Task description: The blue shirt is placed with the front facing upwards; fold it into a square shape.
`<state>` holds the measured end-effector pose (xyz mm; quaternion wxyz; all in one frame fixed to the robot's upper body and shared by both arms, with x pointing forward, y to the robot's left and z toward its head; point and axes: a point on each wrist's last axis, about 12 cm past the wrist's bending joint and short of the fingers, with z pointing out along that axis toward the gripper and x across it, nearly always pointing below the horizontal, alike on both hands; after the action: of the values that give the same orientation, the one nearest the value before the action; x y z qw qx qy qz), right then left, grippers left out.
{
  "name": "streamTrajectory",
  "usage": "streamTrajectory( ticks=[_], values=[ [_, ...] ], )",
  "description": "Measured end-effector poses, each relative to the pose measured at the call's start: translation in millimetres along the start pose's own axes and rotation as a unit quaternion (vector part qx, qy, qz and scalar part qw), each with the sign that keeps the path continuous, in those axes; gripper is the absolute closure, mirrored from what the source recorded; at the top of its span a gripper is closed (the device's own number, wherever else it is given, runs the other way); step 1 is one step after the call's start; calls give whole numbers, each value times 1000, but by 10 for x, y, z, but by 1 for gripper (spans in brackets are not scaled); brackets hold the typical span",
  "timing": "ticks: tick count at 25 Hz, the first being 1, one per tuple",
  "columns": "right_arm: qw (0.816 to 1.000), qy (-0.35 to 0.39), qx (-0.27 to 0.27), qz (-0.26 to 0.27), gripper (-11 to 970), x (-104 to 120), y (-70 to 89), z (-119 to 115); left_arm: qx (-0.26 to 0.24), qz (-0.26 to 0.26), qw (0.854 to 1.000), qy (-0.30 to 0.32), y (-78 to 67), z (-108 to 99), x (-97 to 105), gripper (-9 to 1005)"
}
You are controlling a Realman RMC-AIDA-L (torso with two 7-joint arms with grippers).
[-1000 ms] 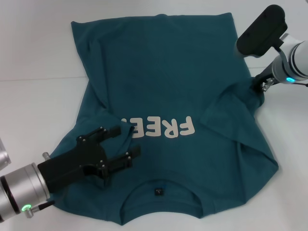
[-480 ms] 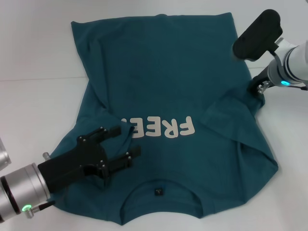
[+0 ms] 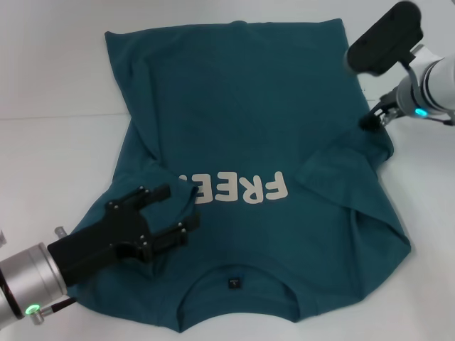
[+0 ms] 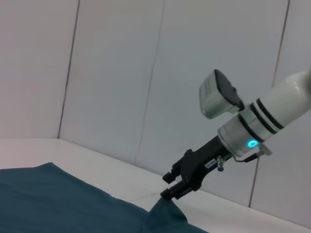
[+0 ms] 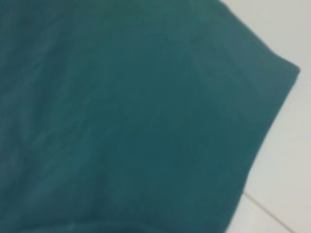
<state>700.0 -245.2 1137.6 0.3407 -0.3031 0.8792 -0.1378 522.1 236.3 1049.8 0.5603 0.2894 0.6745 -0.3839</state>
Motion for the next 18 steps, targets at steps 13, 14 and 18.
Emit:
streamTrajectory(
  ticks=[13,14,18],
  values=[
    [963,-96,-83,237,146,175,-305,-718,-56,-104,991,-62,134,-369,-116,193],
    [951,-112,-117,265,145,233,-324,-780,-58,-111,990,-62,143,-398,-131,192],
    [899,-166,-245,324,144,509,-374,-993,-71,-166,982,-47,175,-579,-157,191]
  ],
)
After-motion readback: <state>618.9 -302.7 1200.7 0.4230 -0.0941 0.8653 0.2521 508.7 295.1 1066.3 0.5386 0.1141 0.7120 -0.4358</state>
